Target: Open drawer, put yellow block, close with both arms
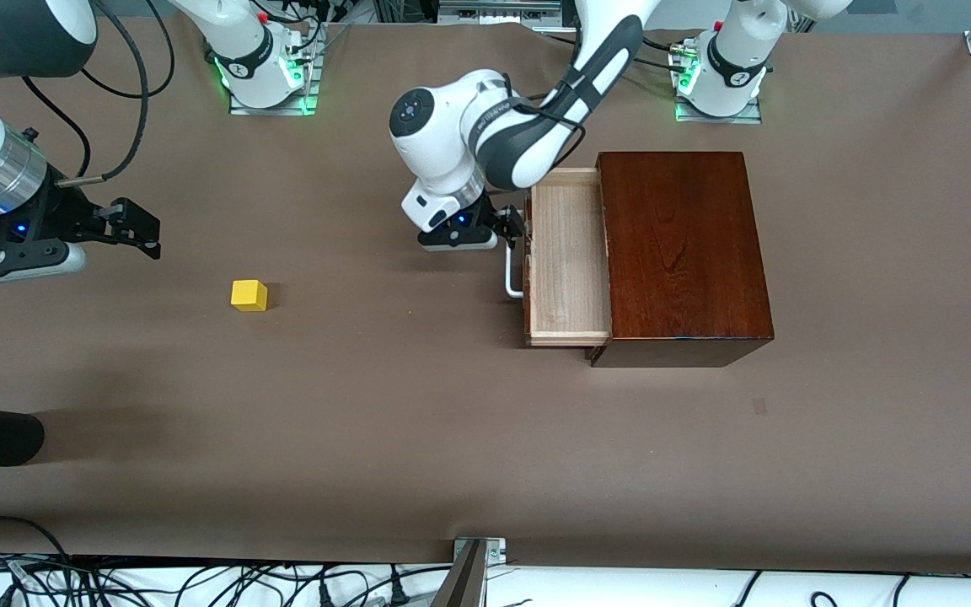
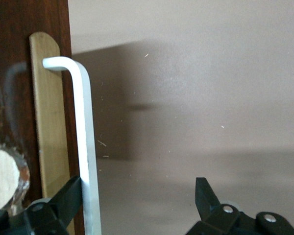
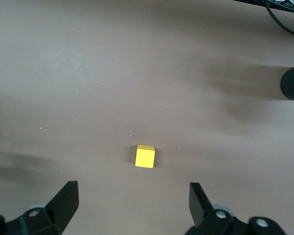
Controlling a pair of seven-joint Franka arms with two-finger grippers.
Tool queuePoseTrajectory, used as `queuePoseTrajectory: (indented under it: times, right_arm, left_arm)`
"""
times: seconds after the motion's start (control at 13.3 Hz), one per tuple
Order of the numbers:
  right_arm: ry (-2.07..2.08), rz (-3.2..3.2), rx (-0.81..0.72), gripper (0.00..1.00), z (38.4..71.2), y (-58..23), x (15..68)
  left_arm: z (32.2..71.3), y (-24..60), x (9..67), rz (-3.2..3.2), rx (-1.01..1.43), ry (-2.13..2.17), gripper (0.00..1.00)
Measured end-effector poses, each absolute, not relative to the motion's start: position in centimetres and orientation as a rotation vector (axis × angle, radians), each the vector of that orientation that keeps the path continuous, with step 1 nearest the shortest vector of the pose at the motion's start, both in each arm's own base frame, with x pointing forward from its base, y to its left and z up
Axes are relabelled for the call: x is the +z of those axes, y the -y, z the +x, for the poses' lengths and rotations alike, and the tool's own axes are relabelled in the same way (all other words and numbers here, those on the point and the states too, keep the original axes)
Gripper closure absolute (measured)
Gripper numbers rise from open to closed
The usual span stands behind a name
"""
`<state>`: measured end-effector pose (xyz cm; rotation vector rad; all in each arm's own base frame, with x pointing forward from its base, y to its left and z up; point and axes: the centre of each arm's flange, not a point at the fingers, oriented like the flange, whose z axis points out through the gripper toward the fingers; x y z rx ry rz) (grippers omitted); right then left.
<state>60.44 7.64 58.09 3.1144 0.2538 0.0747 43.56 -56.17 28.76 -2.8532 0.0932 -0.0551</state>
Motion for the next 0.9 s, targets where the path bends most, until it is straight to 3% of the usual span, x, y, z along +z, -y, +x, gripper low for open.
queuePoseTrajectory:
  times: [0.45, 0.9]
  right_arm:
    - [-0.253, 3.112, 0.008, 0.00, 61.3, -7.7, 55.6]
    - [-0.262, 3.078, -0.233, 0.00, 63.6, -7.8, 46.0]
  left_arm:
    - [45.0, 54.3, 41.6, -2.874, -0.110, -0.090, 0.00]
    - [51.8, 39.9, 52.0, -2.837, 0.059, -0.131, 0.00]
